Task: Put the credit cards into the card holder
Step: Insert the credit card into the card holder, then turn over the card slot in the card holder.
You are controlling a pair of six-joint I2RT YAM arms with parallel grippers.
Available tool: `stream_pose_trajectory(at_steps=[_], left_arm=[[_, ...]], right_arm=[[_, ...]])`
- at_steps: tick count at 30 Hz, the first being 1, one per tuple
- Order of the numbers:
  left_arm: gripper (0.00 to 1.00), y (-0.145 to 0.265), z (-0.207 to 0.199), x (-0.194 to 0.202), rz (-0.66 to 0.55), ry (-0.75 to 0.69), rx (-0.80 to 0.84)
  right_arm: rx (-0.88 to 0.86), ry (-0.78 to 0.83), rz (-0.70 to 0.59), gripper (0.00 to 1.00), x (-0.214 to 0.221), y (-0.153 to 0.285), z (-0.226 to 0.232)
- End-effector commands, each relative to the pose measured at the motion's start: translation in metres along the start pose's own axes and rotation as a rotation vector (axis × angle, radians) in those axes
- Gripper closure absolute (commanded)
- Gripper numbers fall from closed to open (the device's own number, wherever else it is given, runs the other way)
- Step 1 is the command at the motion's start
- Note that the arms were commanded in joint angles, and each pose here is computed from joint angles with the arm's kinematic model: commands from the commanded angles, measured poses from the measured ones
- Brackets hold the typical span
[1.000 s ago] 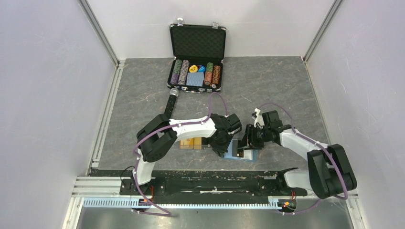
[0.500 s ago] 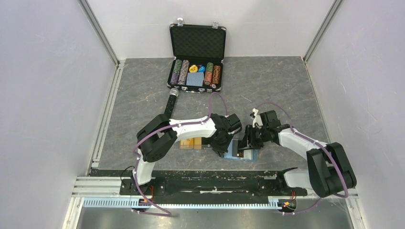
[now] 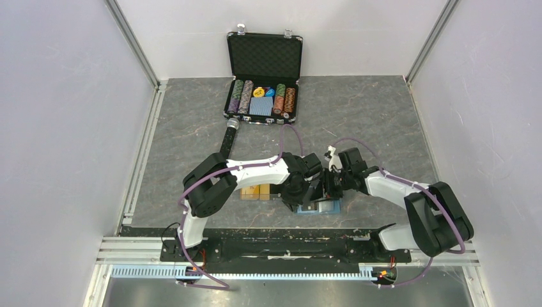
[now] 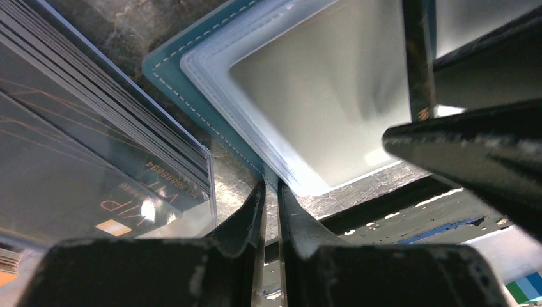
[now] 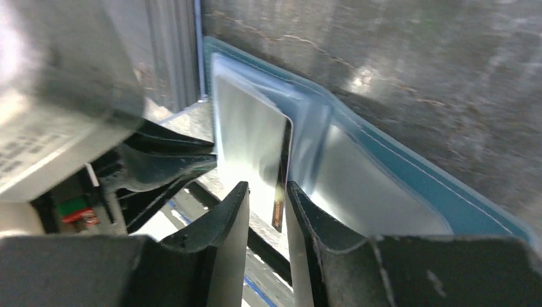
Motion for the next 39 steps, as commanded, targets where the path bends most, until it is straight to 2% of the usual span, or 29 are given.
stream_pose_trajectory(at_steps=[1, 4, 8, 14, 16, 21, 27, 39], left_arm=[[0.83, 0.003, -0.012, -0.014, -0.068, -0.053, 0.029], [0.81, 0.010, -0.016, -0.018, -0.101, -0.057, 0.054], [0.73, 0.027, -0.016, -0.023, -0.155, -0.058, 0.063], [0.60, 0.055, -0.015, -0.028, -0.233, -0.016, 0.131], [0.57, 0.063, -0.015, -0.032, -0.262, 0.012, 0.192], [0.55, 0.072, -0.016, -0.040, -0.283, 0.084, 0.345], [0.55, 0.059, -0.020, -0.046, -0.256, 0.153, 0.409], [0.53, 0.023, 0.001, -0.043, -0.182, 0.199, 0.227]], right_arm=[[-0.136, -0.023, -0.010, 0.71, -0.002, -0.002, 0.023], [-0.152, -0.045, -0.007, 0.77, 0.003, -0.003, 0.022], [-0.074, -0.024, -0.013, 0.76, 0.001, -0.001, 0.015], [0.043, 0.073, -0.054, 0.58, -0.016, 0.015, 0.016], [0.061, 0.099, -0.061, 0.56, -0.020, 0.019, 0.017], [0.088, 0.123, -0.066, 0.66, -0.023, 0.022, 0.016], [0.056, 0.117, -0.045, 0.77, -0.016, 0.013, 0.011], [0.071, 0.075, -0.008, 0.88, 0.000, -0.002, -0.008]])
Point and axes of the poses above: each gripper's point midway between its finger pads, its own y axis back along the fingers, its own z axis along the line the jaws close on, x = y × z, the point moved 5 cm from there along y, back along the fingers, and after that the axes turned 2 degrees about -y, right-handed, at the moved point
